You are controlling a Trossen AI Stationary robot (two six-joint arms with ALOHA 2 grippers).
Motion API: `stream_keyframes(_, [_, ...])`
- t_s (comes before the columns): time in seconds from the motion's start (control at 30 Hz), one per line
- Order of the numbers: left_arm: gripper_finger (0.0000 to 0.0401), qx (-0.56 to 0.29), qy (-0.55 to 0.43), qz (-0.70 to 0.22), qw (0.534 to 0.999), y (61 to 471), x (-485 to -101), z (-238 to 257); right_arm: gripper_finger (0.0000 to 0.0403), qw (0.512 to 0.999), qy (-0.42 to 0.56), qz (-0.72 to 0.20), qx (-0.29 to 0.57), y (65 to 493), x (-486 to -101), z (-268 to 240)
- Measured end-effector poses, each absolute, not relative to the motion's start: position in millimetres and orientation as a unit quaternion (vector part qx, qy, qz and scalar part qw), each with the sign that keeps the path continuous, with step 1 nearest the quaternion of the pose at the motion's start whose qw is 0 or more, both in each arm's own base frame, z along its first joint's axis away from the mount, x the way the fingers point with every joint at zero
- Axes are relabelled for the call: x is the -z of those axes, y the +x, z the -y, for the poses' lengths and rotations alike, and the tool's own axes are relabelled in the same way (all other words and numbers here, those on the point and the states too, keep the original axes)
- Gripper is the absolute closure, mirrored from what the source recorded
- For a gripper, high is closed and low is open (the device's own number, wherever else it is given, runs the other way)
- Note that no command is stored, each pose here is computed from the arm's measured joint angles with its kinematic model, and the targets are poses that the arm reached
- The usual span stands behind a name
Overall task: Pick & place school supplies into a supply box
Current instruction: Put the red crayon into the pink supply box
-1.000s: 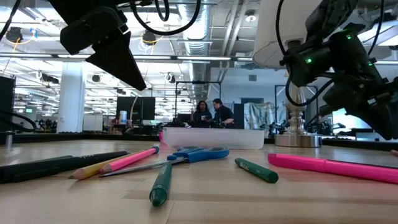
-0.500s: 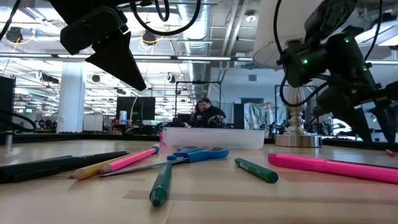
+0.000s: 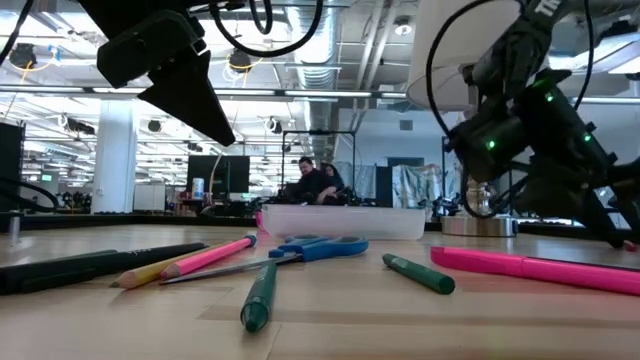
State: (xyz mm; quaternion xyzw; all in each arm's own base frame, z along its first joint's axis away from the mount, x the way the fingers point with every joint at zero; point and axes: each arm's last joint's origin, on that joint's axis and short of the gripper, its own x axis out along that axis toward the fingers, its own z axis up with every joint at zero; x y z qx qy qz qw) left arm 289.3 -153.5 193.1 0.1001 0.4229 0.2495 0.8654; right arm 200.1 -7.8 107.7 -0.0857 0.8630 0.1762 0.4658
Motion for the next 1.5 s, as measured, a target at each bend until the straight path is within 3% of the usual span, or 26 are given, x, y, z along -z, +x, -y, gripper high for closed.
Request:
stream_keyframes(0.27, [0.0247, -0.249, 0.101, -0.423, 0.865, 289, -193, 153, 0.0313, 0.422, -0.072, -0.893, -0.14, 198, -93, 9])
stream_keyframes(0.63, [0.0247, -0.251, 0.103, -0.421, 0.865, 289, -193, 153, 0.0394, 0.427, -0.064, -0.893, -0.125, 200, -96, 9])
stream_keyframes(1.5, [0.0247, -0.249, 0.107, -0.423, 0.865, 289, -193, 153, 0.0401, 0.431, -0.075, -0.89, -0.128, 208, -101, -16])
